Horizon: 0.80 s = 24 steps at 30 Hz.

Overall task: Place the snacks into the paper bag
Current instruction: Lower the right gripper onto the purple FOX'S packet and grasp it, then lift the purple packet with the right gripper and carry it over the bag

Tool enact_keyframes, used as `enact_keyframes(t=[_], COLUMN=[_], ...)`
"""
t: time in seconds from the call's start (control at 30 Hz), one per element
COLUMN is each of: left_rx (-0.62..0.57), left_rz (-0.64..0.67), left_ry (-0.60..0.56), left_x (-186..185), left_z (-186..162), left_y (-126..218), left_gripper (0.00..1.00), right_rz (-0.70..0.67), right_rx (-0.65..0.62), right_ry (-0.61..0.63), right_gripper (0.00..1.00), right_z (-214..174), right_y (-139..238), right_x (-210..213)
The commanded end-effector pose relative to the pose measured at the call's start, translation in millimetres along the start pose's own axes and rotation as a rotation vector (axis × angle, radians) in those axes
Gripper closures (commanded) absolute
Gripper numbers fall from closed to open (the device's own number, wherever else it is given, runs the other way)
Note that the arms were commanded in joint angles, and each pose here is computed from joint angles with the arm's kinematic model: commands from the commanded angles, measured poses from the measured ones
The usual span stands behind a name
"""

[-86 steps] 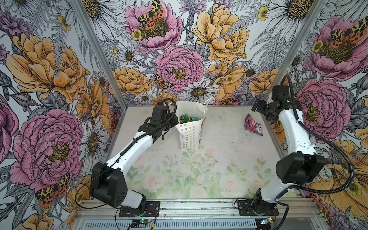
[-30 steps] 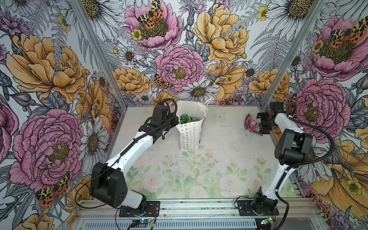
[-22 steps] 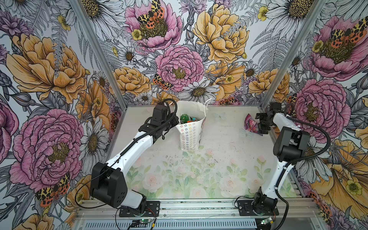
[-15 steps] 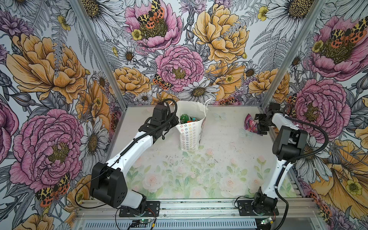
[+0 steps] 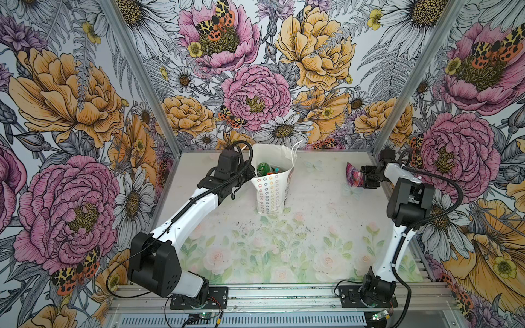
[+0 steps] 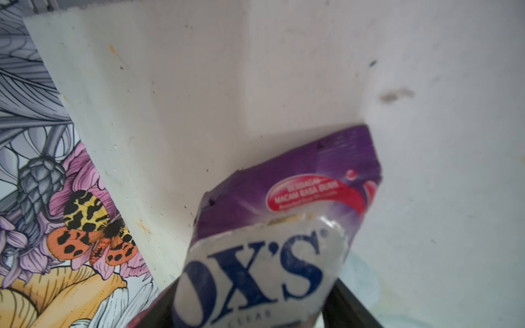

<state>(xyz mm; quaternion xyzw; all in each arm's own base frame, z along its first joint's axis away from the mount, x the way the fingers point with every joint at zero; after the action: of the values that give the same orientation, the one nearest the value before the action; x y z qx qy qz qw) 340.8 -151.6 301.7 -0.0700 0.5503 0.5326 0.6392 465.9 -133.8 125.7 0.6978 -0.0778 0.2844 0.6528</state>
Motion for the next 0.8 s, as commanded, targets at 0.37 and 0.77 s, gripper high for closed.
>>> enact_keyframes(t=[0.37, 0.77], left_rx=[-0.057, -0.055], left_rz=[-0.061, -0.065], left_ry=[-0.01, -0.012], left_x=[-16, -17], left_z=[7, 7], left_y=[14, 14], left_gripper=[1.0, 1.0], right_rz=[0.284, 0.564], right_rx=[-0.091, -0.285], right_ry=[0.264, 0.736], right_gripper=[0.94, 1.0], right_z=[-15, -83], right_y=[42, 160], right_x=[39, 128])
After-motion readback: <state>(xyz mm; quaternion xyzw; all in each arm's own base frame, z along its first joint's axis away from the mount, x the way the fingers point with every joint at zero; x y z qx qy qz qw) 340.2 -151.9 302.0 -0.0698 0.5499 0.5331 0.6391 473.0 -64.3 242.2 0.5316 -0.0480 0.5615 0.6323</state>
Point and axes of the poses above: each gripper's point midway between its finger pads, its own y axis back along the fingers, its own x axis along the line the jaws close on, z = x × y, the point moved 9 cm from there along y, back along the fingers, and after that the axes turned 15 degrees about y, right-handed, at the moved point
